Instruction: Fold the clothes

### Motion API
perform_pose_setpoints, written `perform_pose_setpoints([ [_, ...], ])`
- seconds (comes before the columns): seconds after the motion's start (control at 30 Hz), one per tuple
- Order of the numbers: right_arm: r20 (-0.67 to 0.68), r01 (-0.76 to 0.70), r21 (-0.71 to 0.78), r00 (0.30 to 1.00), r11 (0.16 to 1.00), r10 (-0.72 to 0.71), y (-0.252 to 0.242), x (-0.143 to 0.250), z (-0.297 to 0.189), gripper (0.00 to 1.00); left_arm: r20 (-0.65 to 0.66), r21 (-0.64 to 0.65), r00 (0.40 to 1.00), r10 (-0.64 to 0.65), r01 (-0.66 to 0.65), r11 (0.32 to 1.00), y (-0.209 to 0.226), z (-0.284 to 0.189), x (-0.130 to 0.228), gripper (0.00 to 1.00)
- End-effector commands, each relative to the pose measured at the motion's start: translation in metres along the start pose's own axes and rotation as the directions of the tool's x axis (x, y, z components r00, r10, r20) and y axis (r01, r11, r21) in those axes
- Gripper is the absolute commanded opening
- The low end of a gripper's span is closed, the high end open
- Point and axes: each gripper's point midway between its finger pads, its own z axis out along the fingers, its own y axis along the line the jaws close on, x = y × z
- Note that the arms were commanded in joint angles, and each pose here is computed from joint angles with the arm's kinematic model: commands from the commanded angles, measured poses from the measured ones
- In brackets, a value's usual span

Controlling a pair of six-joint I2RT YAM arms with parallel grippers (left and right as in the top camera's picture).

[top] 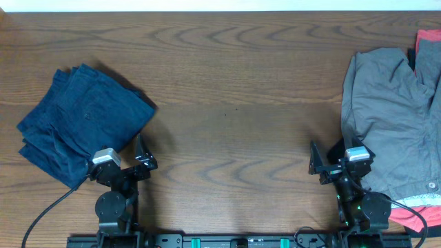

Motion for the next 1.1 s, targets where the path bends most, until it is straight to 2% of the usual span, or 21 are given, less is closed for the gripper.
perform_pose_setpoints([
  [0.0,0.002,0.015,-0.016,1.000,1.000,-0.015,0.004,0.000,0.000,0.99,-0.034,-0.020,0.999,0.014,-0.015,1.000,0.007,0.002,0.016,0.98],
  [0.17,0.002,0.013,-0.018,1.000,1.000,-0.013,0.004,0.000,0.000,0.99,-0.034,-0.020,0.999,0.014,-0.015,1.000,0.007,0.002,0.016,0.98],
  [0.43,-0.043,-0.124,-0.013,0.991,0.992,0.123,0.004,0.009,0.002,0.99,-0.036,-0.011,0.999,-0.023,0.023,1.000,0.005,0.002,0.017,0.98],
  [0.57,-0.142,-0.134,0.009,0.981,0.991,0.134,0.002,0.019,0.002,0.99,-0.110,0.154,0.994,-0.026,0.043,0.987,-0.026,-0.003,0.021,0.98],
  [0.7,-0.245,-0.135,0.069,0.958,0.989,0.148,-0.007,0.019,0.003,0.99,-0.218,0.131,0.976,-0.016,0.045,0.990,-0.026,-0.007,0.027,0.98],
  [0.9,-0.431,-0.133,0.126,0.885,0.983,0.175,-0.015,0.017,0.015,0.99,-0.407,0.140,0.913,-0.005,0.068,0.988,-0.042,-0.010,0.020,0.98],
  [1.0,-0.549,-0.113,0.174,0.814,0.978,0.192,-0.023,0.020,0.023,0.99,-0.527,0.097,0.850,-0.008,0.069,0.993,-0.045,-0.009,0.018,0.98],
  [1.07,-0.637,-0.079,0.225,0.742,0.971,0.208,-0.033,0.025,0.025,0.99,-0.607,0.060,0.794,-0.014,0.063,0.996,-0.045,-0.008,0.018,0.98],
])
